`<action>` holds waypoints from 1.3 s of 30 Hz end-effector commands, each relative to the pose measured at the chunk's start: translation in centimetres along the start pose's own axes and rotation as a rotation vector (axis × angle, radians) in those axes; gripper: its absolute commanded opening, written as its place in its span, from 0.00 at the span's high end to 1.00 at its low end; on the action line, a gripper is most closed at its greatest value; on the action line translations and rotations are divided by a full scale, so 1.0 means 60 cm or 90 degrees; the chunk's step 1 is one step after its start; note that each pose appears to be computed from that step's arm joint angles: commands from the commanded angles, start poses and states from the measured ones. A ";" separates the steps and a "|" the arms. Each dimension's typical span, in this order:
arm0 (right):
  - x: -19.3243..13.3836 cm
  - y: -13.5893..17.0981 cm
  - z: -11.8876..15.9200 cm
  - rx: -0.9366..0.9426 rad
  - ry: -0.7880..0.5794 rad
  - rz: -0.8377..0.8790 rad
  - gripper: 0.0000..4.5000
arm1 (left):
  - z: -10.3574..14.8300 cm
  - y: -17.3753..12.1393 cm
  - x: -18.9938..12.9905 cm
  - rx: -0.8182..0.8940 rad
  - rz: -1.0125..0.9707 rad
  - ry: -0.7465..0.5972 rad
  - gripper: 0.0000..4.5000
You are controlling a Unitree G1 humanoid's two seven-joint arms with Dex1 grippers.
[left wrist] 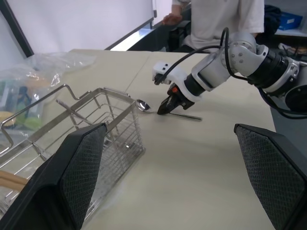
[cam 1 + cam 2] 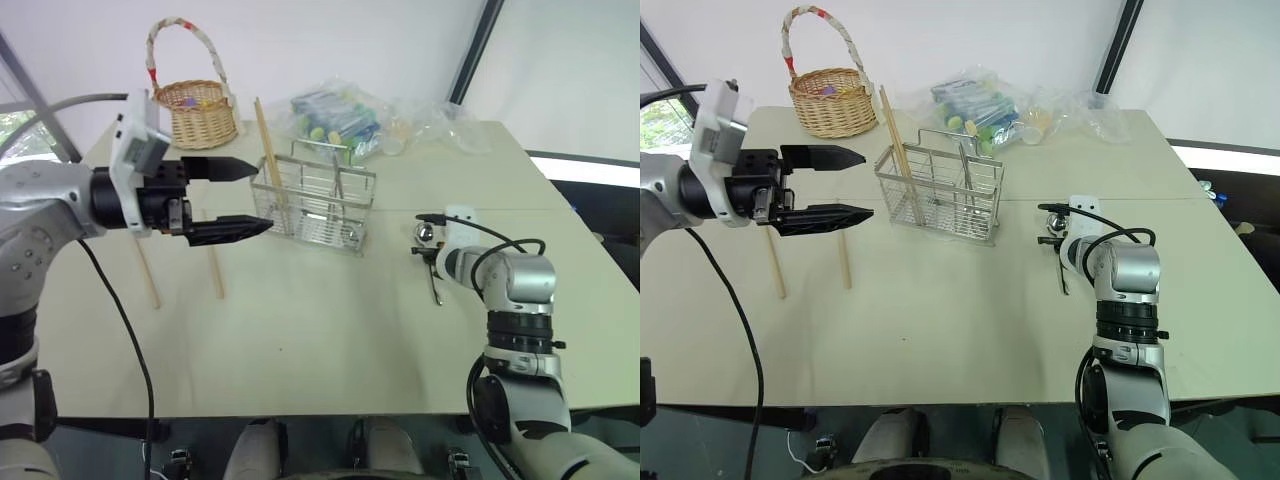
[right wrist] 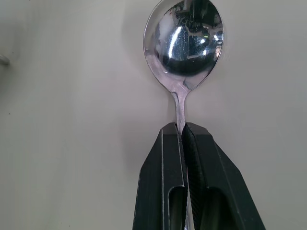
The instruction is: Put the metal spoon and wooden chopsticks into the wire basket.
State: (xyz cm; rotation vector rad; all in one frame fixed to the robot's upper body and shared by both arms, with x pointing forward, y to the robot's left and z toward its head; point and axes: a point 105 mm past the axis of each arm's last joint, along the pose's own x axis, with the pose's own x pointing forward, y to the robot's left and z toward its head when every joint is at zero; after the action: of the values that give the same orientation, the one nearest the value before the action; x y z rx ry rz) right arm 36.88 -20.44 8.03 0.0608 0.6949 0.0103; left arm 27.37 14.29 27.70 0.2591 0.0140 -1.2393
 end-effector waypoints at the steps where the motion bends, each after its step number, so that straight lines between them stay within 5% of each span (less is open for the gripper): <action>1: -0.014 0.001 0.049 -0.039 -0.096 0.004 0.99 | 0.015 0.003 0.002 0.022 0.004 -0.011 0.00; 7: -0.100 0.020 0.195 -0.137 -0.404 0.033 0.99 | 0.018 0.014 0.001 0.027 0.029 -0.029 0.00; 12: -0.152 0.083 0.258 -0.083 -0.551 0.120 0.99 | 0.017 0.023 -0.001 0.023 0.051 -0.043 0.00; 21: -0.206 0.253 0.292 -0.036 -0.627 0.361 0.99 | 0.022 0.032 0.000 0.028 0.078 -0.062 0.00; 32: -0.127 0.270 0.247 -0.053 -0.599 0.351 0.99 | 0.034 0.032 -0.011 0.030 0.116 -0.077 0.00; 35: -0.109 0.257 0.242 -0.044 -0.606 0.323 0.77 | 0.037 0.033 -0.015 0.031 0.127 -0.078 0.00; 39: -0.105 0.245 0.243 -0.037 -0.608 0.297 0.32 | 0.040 0.036 -0.019 0.028 0.141 -0.083 0.00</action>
State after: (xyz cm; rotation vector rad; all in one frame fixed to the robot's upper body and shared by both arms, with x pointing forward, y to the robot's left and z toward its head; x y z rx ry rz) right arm 41.73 -6.40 22.46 0.1563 -0.2252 0.4369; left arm 29.28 15.15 29.00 0.1854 -0.0884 -1.0548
